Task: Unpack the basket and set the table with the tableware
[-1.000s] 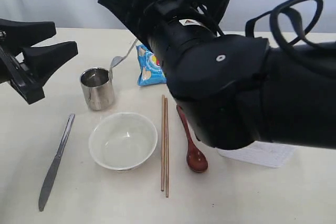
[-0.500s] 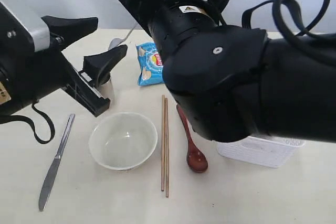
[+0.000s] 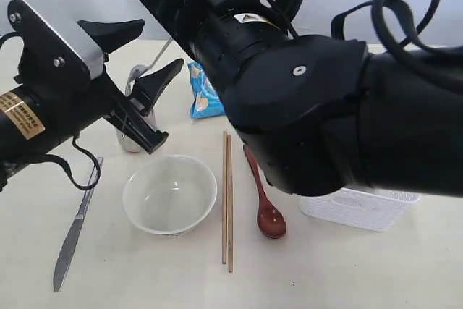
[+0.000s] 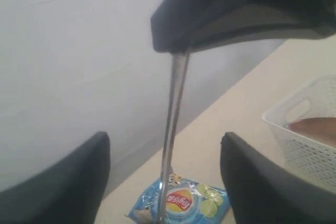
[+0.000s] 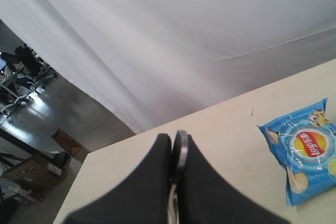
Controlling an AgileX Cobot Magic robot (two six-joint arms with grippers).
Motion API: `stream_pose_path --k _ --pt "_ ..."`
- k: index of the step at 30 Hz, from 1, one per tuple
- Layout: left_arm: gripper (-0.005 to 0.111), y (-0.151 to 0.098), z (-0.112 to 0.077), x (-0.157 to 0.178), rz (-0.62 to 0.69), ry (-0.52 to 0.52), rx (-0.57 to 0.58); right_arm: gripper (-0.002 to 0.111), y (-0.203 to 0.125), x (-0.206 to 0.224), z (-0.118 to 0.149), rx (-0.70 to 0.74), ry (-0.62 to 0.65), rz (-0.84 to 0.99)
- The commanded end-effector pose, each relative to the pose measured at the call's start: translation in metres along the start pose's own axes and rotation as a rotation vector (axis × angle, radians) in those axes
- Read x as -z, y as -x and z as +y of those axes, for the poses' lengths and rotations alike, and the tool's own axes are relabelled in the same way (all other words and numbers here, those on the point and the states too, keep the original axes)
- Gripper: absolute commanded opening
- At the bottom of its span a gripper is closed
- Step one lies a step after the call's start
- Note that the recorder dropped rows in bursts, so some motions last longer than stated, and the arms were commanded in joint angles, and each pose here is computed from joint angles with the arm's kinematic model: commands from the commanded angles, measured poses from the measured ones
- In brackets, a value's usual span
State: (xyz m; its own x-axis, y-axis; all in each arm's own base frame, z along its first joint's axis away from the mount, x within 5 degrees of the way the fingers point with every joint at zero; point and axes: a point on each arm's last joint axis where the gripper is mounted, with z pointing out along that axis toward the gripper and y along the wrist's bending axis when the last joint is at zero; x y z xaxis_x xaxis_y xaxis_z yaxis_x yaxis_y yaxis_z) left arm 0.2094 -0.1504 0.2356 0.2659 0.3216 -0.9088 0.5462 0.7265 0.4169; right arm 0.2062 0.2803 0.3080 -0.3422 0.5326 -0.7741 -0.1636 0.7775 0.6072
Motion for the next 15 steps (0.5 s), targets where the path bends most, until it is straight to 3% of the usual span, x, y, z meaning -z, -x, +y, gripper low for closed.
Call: stream_pose_path --k 1,5,8,14,15 --pt "0.058 -0.0004 -0.0004 -0.0024 0.001 0.011 0.006 0.0 -0.0015 0.0001 0.0048 0.01 0.036 0.027" --pt "0.054 -0.0012 0.001 -0.0033 -0.008 0.033 0.016 0.0 -0.004 0.0003 0.007 -0.007 0.059 0.055" --pt "0.03 -0.0016 0.0008 -0.0033 -0.003 0.031 0.016 0.0 -0.0041 0.0003 0.0072 -0.02 0.061 0.056" --pt "0.015 -0.0023 0.0008 -0.0033 0.005 0.031 0.019 0.0 -0.0068 0.0012 0.0115 -0.05 0.104 0.085" --pt "0.002 -0.003 0.0005 -0.0033 0.013 0.028 0.019 0.0 -0.0062 0.0011 0.0112 -0.05 0.101 0.079"
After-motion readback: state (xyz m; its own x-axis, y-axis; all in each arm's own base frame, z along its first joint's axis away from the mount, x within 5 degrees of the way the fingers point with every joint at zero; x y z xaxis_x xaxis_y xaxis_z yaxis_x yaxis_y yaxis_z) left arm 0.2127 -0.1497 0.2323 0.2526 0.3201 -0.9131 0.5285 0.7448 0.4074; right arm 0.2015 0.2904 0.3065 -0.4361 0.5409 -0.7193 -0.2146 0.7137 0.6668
